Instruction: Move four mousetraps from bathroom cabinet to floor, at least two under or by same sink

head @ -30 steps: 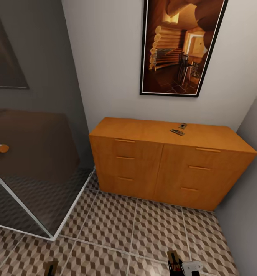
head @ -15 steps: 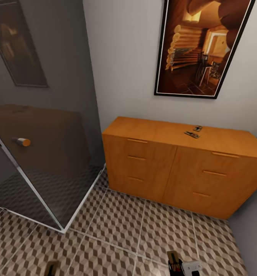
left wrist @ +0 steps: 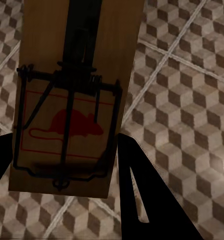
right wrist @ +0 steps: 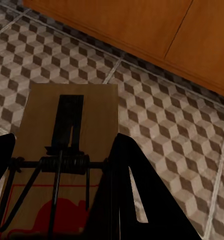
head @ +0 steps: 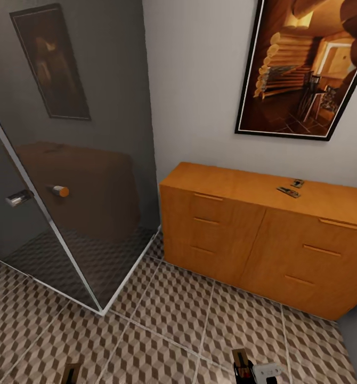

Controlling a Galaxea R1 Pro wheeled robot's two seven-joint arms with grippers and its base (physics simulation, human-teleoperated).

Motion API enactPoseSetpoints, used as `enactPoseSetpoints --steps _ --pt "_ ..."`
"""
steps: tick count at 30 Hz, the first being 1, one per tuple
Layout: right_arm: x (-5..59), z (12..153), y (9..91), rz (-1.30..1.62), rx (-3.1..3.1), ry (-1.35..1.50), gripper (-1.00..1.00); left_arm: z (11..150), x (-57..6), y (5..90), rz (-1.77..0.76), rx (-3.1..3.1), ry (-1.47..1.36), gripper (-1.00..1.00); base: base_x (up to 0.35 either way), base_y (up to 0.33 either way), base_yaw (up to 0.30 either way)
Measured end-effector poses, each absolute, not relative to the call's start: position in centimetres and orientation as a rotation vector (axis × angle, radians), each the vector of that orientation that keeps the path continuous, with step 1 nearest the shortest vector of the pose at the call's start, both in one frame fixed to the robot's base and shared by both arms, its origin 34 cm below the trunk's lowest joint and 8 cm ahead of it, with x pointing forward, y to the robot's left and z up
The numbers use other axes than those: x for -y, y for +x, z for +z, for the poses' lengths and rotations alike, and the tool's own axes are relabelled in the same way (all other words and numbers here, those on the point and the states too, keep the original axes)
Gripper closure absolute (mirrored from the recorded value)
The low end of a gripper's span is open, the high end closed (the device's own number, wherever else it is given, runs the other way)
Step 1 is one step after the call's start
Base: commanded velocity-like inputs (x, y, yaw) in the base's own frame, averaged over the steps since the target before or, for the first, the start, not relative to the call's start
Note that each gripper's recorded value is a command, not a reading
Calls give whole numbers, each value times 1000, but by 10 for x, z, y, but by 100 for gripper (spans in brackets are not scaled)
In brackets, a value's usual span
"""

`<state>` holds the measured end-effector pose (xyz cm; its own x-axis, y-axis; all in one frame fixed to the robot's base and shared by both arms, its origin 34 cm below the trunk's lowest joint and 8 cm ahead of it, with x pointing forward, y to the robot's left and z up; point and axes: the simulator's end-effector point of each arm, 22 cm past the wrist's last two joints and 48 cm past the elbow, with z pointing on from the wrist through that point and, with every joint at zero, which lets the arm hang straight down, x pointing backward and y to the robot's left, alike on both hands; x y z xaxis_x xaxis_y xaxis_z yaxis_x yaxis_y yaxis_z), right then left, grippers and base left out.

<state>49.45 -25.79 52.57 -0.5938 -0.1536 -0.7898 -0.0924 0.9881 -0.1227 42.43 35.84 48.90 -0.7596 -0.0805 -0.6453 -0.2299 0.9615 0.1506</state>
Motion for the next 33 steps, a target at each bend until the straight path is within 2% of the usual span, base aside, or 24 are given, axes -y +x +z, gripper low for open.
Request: enactPoseSetpoints --steps 33 --pt "257 525 494 -84 -2212 -175 100 489 -358 425 289 -2428 -217 100 0 0 205"
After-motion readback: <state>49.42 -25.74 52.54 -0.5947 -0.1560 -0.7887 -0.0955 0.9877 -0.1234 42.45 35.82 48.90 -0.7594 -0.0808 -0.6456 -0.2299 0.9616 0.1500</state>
